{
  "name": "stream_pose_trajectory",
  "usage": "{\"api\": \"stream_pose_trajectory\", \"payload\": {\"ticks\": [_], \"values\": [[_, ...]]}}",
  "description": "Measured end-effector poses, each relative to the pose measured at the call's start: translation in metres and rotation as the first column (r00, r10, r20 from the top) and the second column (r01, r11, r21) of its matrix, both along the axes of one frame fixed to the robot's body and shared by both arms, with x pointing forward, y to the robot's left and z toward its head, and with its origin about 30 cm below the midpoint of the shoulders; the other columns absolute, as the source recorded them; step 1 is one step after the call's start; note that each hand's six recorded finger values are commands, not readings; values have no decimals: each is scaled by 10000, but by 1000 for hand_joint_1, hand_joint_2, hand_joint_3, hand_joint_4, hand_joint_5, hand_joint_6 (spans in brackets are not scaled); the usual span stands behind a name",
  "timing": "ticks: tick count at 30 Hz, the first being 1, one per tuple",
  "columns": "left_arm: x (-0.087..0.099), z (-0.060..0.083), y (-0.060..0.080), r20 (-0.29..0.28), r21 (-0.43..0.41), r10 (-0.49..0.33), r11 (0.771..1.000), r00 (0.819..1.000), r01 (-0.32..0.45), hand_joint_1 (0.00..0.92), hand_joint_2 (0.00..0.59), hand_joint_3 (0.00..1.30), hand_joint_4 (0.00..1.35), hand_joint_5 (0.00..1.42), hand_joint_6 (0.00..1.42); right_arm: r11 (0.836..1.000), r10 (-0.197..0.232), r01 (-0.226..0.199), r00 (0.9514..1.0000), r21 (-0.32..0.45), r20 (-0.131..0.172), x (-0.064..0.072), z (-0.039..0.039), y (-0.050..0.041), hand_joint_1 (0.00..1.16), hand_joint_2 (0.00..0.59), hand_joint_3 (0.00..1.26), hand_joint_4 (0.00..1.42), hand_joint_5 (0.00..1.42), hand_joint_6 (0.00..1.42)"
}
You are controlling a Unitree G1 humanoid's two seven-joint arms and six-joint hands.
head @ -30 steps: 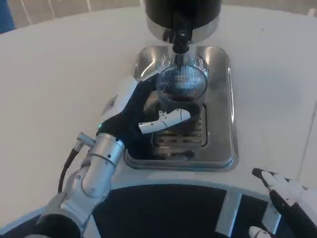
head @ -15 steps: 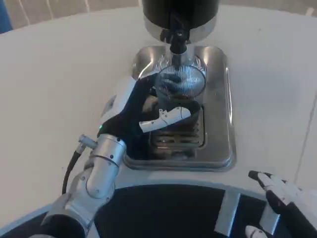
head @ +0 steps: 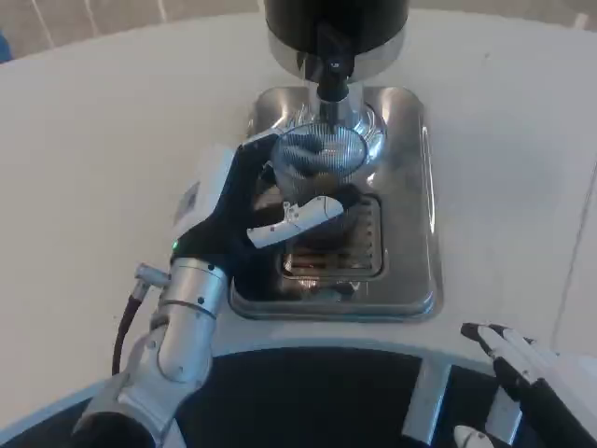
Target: Grasp the cup under the faucet to collect the drink, then remove the cup.
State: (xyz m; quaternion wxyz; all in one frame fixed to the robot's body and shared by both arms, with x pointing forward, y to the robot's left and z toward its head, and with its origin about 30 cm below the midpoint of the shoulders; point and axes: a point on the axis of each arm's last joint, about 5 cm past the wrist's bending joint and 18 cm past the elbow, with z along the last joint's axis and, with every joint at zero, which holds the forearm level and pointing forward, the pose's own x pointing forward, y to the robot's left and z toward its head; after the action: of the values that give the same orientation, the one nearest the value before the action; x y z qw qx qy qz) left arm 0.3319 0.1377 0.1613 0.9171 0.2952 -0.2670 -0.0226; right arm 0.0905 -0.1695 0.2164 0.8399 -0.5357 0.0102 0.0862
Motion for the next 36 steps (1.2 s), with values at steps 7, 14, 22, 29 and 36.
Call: {"api": "stream_pose_trajectory", "payload": {"ticks": [7,14,22,29,36], "values": [[-43,-57,72,116,-208,136,9997,9998,-133,559,95,955,1075,1229,386,10000,89,-89,10000,-13,41,7,4,15,203,509,51,0,0,0],[-91,-86,206,226,-255,245,9994,9994,-239,570,71,949,1097,1253,393,9999,164,-161,9979,-45,633,68,65,27,206,509,53,0,0,0],[-186,-80,418,652,-371,33,9993,9979,-9,574,66,955,1098,1256,395,9999,16,-30,9965,166,830,102,95,17,205,501,46,0,0,0],[-274,-103,549,773,-547,-147,9983,9969,190,577,57,957,1098,1256,409,9997,-67,45,9964,260,845,107,98,9,204,499,45,0,0,0],[-289,-56,654,895,-649,-51,9978,9960,109,573,54,949,1098,1246,412,9996,-54,23,9943,288,1069,144,137,24,191,496,44,0,0,0]]}}
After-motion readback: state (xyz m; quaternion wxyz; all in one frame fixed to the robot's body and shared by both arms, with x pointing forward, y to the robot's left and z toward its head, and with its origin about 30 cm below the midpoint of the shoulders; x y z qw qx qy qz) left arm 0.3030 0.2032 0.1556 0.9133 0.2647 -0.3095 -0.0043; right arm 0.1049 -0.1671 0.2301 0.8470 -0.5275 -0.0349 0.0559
